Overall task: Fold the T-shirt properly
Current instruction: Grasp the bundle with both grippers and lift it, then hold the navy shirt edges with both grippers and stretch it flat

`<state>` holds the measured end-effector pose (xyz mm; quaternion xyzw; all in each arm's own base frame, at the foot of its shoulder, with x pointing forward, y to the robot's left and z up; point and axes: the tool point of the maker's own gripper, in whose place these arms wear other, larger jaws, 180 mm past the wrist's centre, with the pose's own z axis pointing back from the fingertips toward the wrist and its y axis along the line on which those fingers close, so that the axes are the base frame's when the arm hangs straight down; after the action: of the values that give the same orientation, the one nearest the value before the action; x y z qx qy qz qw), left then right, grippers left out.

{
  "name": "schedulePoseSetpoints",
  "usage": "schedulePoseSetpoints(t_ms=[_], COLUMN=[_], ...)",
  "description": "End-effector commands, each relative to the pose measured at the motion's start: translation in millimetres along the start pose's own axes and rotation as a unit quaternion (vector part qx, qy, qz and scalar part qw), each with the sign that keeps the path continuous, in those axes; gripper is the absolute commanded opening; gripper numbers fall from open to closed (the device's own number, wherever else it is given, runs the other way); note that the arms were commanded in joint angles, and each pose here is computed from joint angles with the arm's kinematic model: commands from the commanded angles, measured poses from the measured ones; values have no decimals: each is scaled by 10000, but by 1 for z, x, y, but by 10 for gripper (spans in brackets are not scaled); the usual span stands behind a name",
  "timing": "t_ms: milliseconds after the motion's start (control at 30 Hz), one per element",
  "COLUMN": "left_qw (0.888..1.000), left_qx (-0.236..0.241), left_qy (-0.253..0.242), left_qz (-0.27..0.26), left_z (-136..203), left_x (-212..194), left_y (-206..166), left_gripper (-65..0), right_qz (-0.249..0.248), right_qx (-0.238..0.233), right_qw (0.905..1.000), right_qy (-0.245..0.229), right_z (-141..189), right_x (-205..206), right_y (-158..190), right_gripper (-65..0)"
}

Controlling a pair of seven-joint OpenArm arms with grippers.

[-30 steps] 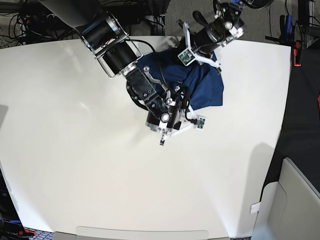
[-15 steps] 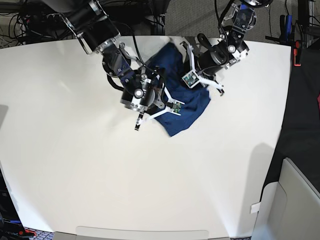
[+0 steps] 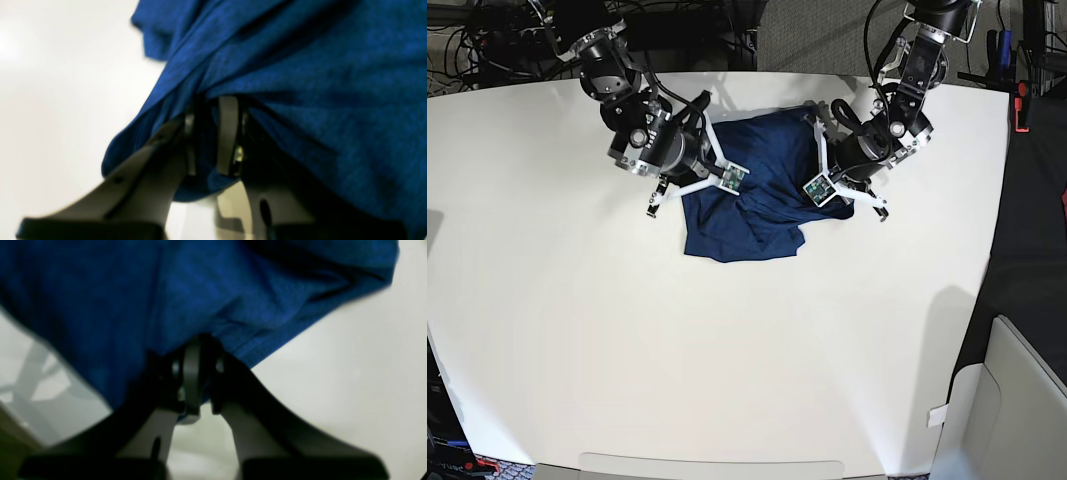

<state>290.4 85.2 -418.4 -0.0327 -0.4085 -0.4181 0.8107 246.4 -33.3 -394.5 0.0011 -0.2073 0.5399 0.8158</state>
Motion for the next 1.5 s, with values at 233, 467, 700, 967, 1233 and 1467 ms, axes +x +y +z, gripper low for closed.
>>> schedulePoseSetpoints(t_ms=[233,467,700,967,1233,1467], left_qw=[9985,9976,9975,9976,9976,9975], left_qx=[327,611,675,668,668,675], left_qy=[128,-250,-193,-196,-196,-193], left_qz=[-417,-186,29,27,27,29], left_z=[22,52,65,65,65,65], left_x=[12,33,25,25,25,25], left_y=[11,8,0,0,0,0], left_gripper=[-578,-578,-578,-578,-578,-578], right_qz=[-459,-801,-636,-339,-186,44], right_qx=[-883,-625,-135,324,-386,-963], right_qw=[9936,9864,9828,9856,9893,9880], right_qy=[-538,-1293,-1726,-1624,-1393,-1207], right_z=[51,64,55,27,18,12], right_x=[0,27,74,110,117,107], right_y=[-44,-56,-43,-37,-77,-99], right_gripper=[-616,-616,-616,-616,-616,-616])
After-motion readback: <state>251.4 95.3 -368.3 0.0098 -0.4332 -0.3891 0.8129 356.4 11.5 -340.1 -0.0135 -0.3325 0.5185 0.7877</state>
